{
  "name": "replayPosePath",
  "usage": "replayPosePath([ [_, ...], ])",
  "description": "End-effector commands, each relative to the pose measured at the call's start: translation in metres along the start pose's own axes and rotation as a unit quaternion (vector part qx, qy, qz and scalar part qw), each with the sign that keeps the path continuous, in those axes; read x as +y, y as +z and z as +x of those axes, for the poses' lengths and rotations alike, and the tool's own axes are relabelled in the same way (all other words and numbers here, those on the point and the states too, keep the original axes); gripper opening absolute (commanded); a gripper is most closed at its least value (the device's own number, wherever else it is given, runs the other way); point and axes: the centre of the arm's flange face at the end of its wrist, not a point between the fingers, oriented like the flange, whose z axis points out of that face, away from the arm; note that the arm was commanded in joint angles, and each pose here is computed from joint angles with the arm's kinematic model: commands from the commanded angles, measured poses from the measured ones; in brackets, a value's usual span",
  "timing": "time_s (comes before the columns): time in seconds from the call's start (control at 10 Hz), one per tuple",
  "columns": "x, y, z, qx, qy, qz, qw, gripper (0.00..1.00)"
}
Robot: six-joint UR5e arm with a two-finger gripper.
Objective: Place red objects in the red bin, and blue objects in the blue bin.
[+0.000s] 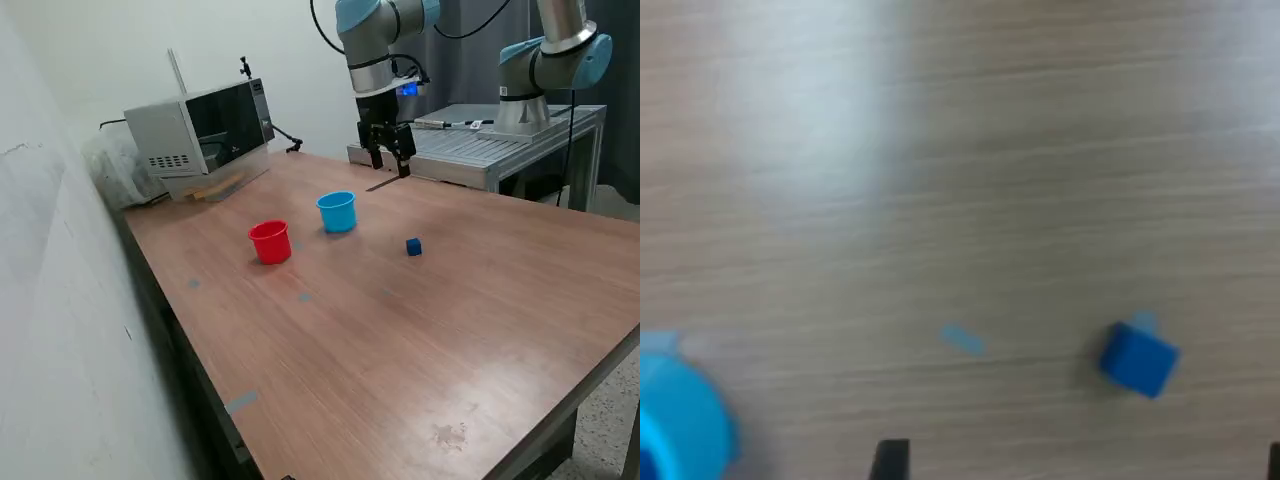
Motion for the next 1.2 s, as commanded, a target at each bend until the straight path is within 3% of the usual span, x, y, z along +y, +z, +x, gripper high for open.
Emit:
replayPosePath([
  [0.0, -0.008, 0.004, 0.028, 0.040, 0.060, 0.008, 0.9973, 1.00],
  [0.1, -0.006, 0.008, 0.037, 0.058, 0.082, 0.003, 0.9949, 1.00],
  [0.2, 0.000, 0.014, 0.040, 0.065, 0.106, -0.007, 0.9923, 1.00],
  [0.6, 0.016, 0.061, 0.040, 0.064, 0.126, -0.006, 0.9899, 1.00],
  [1.1, 0.012, 0.117, 0.036, 0.049, 0.142, 0.030, 0.9882, 1.00],
])
